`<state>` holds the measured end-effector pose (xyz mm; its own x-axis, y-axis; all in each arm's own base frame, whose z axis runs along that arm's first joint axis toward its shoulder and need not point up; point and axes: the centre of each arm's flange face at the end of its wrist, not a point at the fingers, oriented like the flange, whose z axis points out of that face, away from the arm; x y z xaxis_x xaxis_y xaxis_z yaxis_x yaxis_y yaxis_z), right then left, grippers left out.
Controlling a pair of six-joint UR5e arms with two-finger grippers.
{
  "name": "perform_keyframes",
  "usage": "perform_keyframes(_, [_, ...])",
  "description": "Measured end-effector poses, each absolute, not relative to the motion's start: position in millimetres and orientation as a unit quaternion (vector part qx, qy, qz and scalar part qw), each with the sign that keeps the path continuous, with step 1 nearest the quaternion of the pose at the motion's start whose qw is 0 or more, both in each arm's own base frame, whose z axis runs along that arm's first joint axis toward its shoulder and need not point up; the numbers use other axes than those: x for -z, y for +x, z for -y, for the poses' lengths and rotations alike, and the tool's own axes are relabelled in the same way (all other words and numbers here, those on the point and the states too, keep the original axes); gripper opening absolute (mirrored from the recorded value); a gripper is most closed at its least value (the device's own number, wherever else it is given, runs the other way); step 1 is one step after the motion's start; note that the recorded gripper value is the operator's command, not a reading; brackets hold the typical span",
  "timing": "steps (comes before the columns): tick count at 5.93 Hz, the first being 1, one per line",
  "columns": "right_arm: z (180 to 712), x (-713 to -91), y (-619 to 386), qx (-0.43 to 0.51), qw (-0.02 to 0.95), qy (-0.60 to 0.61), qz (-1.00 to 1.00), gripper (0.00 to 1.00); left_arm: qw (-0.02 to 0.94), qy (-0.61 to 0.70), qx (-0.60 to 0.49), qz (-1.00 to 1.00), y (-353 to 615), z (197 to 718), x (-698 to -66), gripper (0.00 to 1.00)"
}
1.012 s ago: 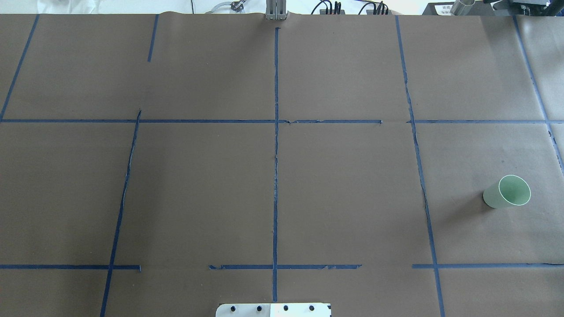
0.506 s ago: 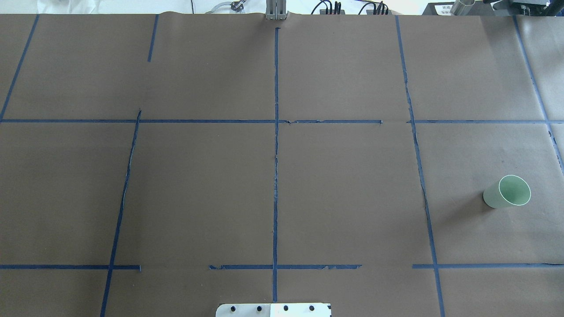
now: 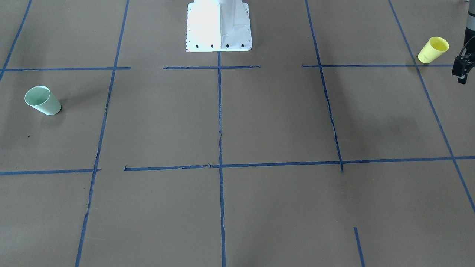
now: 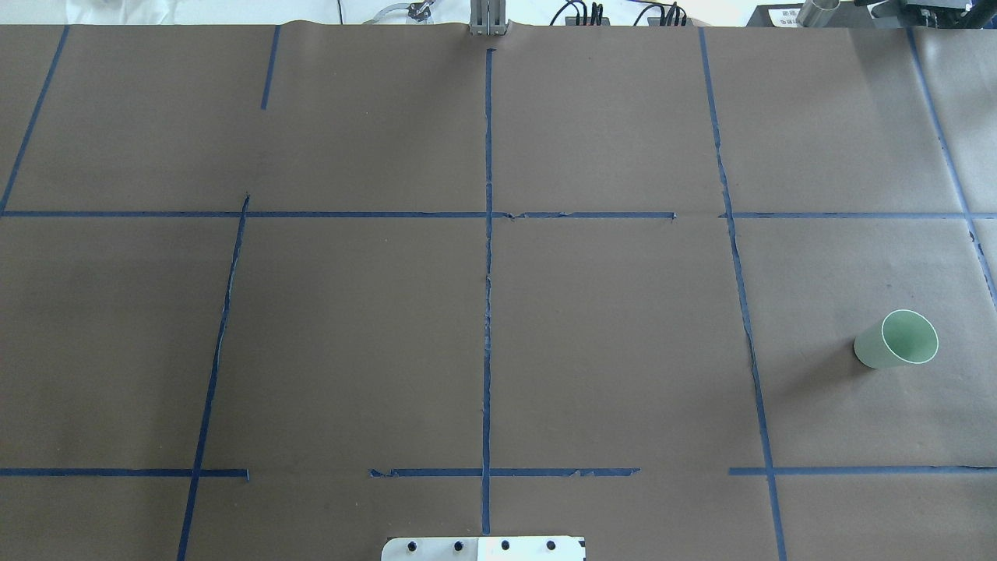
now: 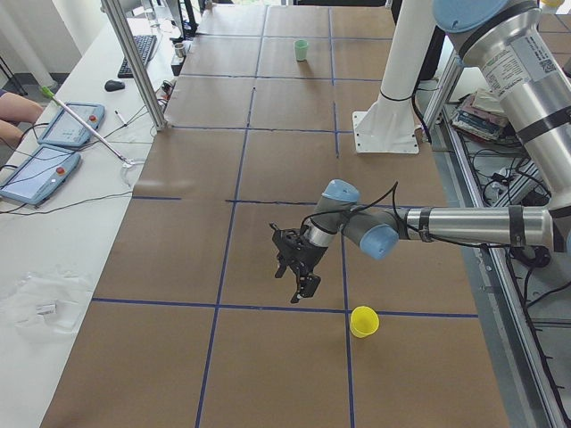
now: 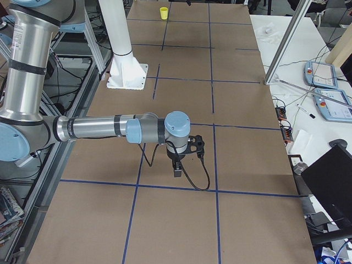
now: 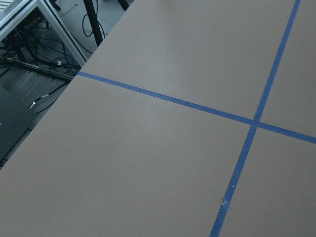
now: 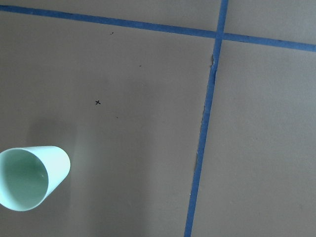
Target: Transfer and stack yellow cup on green cup
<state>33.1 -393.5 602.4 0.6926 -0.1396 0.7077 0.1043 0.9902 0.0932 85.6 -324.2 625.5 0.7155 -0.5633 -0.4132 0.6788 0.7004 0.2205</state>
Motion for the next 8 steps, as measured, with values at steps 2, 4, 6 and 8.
perform_keyframes(2, [393, -603, 33, 0.066, 0.92, 0.023, 0.387, 1.0, 0.872, 0.221, 0.428, -0.09, 115, 314, -642, 1.0])
perform_keyframes(4, [393, -602, 33, 0.066, 0.919, 0.022, 0.388, 1.0, 0.83, 0.242, 0.501, -0.032, 129, 305, -659, 1.0])
perform_keyframes(6, [392, -602, 32, 0.066, 0.917, 0.022, 0.393, 1.0, 0.792, 0.26, 0.552, 0.021, 172, 296, -665, 1.0])
perform_keyframes(8, [391, -602, 32, 0.066, 0.916, 0.021, 0.396, 1.0, 0.754, 0.231, 0.607, 0.099, 222, 274, -666, 1.0])
